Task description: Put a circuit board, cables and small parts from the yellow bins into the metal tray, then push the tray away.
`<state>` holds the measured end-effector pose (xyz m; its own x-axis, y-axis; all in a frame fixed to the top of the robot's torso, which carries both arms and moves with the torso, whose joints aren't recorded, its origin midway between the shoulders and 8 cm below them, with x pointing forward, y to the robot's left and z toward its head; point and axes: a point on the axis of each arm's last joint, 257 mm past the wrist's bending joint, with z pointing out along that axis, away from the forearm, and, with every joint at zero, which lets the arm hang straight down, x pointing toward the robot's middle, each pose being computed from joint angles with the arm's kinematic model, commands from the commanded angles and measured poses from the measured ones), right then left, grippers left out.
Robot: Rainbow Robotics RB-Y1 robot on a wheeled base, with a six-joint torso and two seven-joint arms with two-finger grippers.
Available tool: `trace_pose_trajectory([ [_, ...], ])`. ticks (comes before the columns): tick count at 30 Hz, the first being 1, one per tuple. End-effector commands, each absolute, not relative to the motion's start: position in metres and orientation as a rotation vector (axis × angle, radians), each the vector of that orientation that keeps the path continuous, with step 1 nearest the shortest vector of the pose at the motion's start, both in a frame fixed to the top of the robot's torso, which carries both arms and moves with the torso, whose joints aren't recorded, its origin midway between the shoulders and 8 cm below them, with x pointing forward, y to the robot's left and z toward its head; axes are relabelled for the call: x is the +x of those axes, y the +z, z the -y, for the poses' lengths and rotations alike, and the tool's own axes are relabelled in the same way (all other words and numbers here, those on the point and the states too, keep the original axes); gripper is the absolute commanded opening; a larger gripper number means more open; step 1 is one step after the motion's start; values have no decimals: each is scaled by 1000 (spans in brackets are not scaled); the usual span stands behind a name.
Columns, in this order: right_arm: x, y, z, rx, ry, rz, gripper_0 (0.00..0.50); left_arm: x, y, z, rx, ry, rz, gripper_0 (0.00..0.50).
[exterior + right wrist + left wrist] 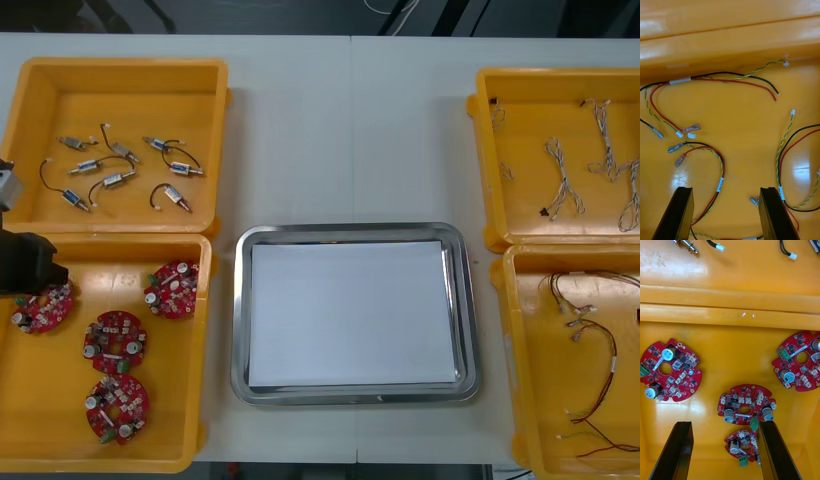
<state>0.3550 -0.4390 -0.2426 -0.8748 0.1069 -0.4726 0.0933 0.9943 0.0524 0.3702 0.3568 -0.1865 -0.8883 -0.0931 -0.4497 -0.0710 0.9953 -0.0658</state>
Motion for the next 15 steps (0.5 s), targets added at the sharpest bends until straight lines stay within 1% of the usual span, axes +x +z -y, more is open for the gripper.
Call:
trace_pose_trajectory([
  [1, 341, -276, 426, 152, 61, -2662, 500, 365, -196, -343, -86, -102, -2636, 500],
  [9, 335, -299, 422, 225, 95, -2673, 500, 361, -212, -331, -61, -121, -2615, 500],
  [15, 331, -313, 420, 252, 97, -2685, 500, 356, -232, -316, -29, -148, -2606, 500],
])
